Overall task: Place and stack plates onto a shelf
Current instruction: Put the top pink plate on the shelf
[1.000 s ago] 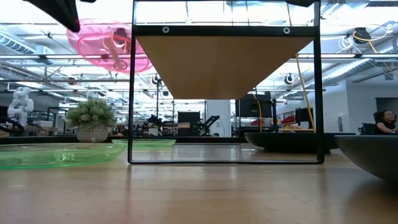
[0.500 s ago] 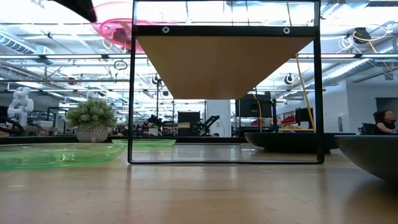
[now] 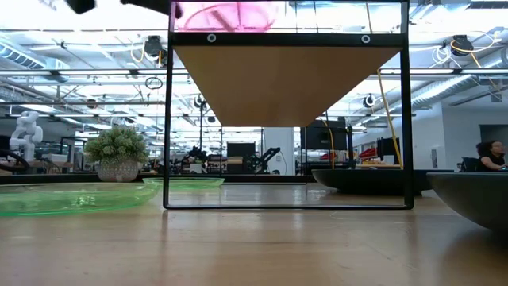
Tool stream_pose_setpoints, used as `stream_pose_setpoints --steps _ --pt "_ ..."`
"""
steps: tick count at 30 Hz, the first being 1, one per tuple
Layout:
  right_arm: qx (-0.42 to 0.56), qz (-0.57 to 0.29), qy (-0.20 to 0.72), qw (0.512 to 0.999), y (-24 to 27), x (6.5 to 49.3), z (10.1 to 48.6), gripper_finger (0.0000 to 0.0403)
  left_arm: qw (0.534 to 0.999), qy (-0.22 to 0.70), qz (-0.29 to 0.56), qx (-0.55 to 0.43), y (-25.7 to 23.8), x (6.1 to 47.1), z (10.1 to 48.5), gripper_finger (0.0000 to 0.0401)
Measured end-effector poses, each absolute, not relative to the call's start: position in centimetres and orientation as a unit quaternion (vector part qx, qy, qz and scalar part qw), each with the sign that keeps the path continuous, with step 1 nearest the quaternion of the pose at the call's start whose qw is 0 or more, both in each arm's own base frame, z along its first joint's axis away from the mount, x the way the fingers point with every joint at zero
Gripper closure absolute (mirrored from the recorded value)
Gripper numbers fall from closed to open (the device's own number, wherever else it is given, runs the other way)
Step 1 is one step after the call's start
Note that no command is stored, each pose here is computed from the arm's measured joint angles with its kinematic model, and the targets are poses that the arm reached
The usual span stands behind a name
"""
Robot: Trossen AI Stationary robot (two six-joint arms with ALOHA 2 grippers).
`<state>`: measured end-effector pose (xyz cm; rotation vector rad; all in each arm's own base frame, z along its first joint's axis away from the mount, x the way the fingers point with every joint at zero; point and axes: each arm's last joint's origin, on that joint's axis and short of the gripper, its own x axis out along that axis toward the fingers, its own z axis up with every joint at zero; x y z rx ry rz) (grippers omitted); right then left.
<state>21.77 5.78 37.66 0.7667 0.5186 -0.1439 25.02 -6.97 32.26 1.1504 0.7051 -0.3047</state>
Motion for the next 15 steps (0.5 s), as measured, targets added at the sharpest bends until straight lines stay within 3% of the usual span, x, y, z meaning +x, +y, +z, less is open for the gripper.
stream_pose_setpoints --steps 15 --pt "0.369 -0.067 0.243 0.895 5.6 21.1 38.1 0.0354 0.770 0.289 -0.180 0.540 -8.4 29.4 29.4 0.0398"
